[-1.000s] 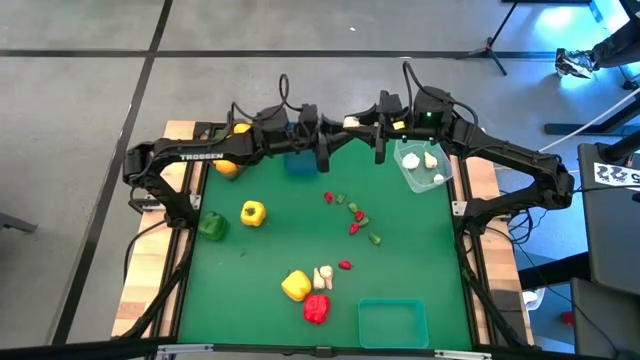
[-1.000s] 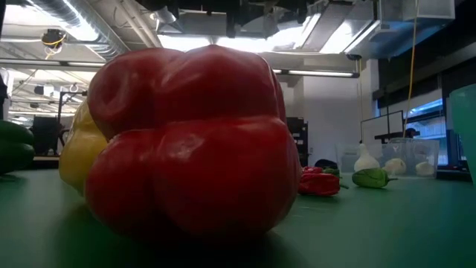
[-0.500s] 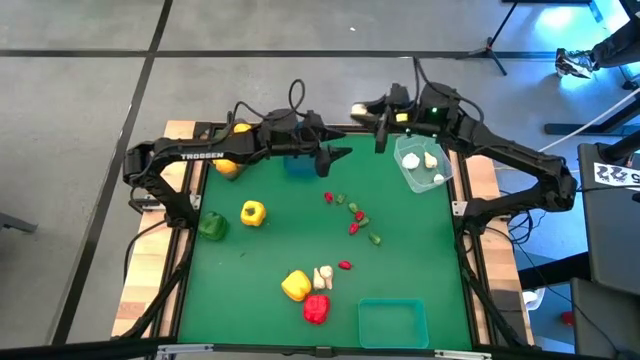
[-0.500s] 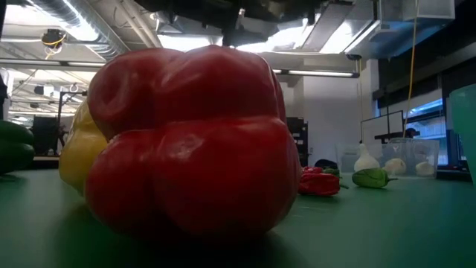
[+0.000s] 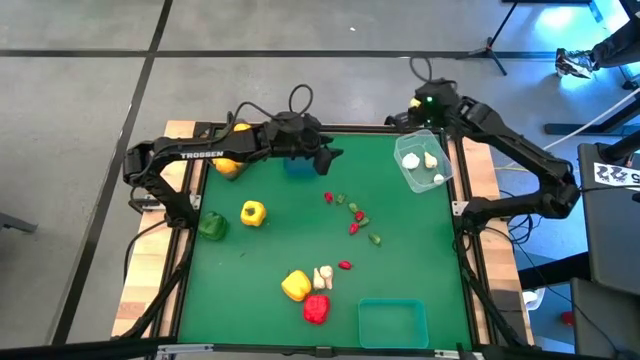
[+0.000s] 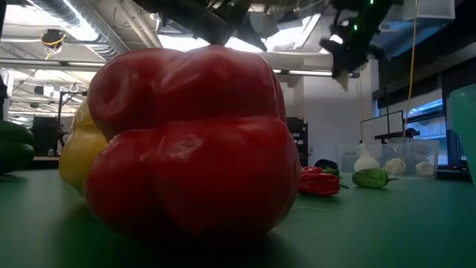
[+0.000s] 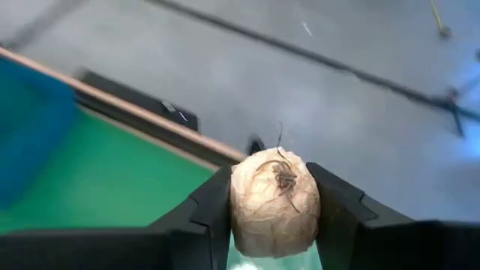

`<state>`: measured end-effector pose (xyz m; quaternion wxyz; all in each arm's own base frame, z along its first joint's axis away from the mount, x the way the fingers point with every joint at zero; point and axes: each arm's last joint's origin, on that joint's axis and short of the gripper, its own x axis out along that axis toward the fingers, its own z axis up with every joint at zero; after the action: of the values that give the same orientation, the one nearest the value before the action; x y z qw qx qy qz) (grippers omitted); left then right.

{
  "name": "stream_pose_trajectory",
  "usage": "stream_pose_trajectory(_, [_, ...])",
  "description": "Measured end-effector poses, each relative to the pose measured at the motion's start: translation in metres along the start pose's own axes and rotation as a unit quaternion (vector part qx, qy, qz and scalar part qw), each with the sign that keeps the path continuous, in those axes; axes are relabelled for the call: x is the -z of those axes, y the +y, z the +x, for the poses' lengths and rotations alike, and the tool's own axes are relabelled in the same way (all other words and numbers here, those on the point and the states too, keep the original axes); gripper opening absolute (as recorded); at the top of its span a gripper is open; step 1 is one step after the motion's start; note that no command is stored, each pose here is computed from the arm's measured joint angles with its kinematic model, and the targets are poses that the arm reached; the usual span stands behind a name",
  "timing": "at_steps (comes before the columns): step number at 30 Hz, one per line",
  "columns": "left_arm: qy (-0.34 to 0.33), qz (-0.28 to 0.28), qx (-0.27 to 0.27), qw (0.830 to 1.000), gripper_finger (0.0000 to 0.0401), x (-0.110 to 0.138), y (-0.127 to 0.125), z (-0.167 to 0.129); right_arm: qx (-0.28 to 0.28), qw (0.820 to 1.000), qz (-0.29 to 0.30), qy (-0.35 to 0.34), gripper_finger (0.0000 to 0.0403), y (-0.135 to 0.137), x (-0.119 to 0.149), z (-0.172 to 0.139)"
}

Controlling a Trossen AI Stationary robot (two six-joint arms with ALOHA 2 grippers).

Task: Sort produce into baskets
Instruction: Put the white garlic into white transparent bin

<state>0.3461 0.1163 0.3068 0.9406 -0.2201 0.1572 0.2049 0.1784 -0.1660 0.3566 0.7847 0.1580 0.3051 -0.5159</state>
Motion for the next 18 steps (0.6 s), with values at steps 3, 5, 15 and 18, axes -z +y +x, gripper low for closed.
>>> stream_pose_trajectory(3, [0.008, 0.003, -0.004, 1.0, 0.0278, 0.002, 0.0, 0.0, 0.023, 0.999, 0.015, 0.041, 0.0134, -0.005, 0.015, 0.018])
stream_pose_trajectory(5, [0.012, 0.001, -0.006, 1.0, 0.0278, 0.003, 0.001, 0.0, 0.026, 0.997, 0.035, 0.07, 0.0134, -0.008, 0.029, 0.031])
stream_pose_trajectory(15, [0.016, -0.01, -0.008, 1.0, 0.0278, 0.003, 0.001, 0.0, 0.069, 0.983, 0.107, 0.136, 0.0134, -0.028, 0.086, 0.077])
stream_pose_trajectory(18, [0.016, -0.01, -0.009, 1.0, 0.0278, 0.003, 0.001, 0.0, 0.061, 0.98, 0.119, 0.148, 0.0143, -0.033, 0.094, 0.082])
